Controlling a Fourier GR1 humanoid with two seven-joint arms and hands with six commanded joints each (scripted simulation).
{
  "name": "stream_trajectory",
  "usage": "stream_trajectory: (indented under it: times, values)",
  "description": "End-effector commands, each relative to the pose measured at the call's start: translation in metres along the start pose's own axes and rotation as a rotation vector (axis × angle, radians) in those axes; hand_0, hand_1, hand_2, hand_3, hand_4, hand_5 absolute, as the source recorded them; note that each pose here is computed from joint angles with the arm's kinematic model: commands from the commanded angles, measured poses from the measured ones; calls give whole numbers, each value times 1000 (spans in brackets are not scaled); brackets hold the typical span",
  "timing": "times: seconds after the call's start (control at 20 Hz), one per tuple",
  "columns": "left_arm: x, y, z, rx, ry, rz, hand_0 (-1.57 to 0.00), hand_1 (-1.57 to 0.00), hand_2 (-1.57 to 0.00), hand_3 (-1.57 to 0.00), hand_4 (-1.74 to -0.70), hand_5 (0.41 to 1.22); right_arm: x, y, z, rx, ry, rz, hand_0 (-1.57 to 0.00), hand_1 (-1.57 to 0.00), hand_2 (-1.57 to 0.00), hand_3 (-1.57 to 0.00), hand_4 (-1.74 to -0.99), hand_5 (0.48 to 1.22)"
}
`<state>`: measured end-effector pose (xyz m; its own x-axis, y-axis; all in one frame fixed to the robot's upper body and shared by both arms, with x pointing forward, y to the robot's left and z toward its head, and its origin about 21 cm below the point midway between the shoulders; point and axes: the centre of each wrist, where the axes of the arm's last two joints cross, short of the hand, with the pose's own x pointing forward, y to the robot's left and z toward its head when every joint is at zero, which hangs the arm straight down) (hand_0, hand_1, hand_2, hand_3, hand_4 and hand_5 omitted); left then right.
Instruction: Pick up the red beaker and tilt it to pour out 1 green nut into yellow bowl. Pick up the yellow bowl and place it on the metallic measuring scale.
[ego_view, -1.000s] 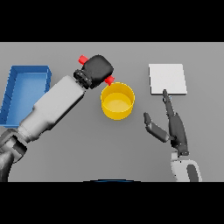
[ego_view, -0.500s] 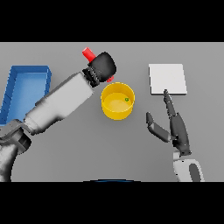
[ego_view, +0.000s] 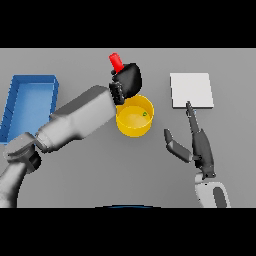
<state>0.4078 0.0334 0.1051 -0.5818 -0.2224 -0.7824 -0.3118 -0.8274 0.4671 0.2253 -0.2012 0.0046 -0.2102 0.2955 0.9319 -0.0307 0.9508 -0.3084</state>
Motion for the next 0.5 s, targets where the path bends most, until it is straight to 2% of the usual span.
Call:
stream_trajectory:
  times: [0.0, 0.2, 0.35, 0.45]
  values:
    - [1, 0, -1, -6, -12, -41, -1571, -1571, -1571, -1571, -1733, 1221, 0, 0, -2, 2, 2, -4, 1, 1, 1, 1, -1073, 675]
    - [5, 18, -6, -48, -35, -176, -1571, -1571, -1571, -1571, -1732, 1221, -1, 4, -1, 5, 9, 2, 1, 1, 1, 1, -1051, 677]
    - [-5, 29, -7, -61, -37, -210, -1571, -1571, -1571, -1571, -1728, 1221, 3, 3, -3, -1, -6, 11, 1, 1, 1, 1, -1035, 685]
    - [-23, 30, -5, -8, -20, -179, -1571, -1571, -1571, -1571, -1726, 1221, 2, 3, 0, 5, 0, 10, 1, 1, 1, 1, -1035, 684]
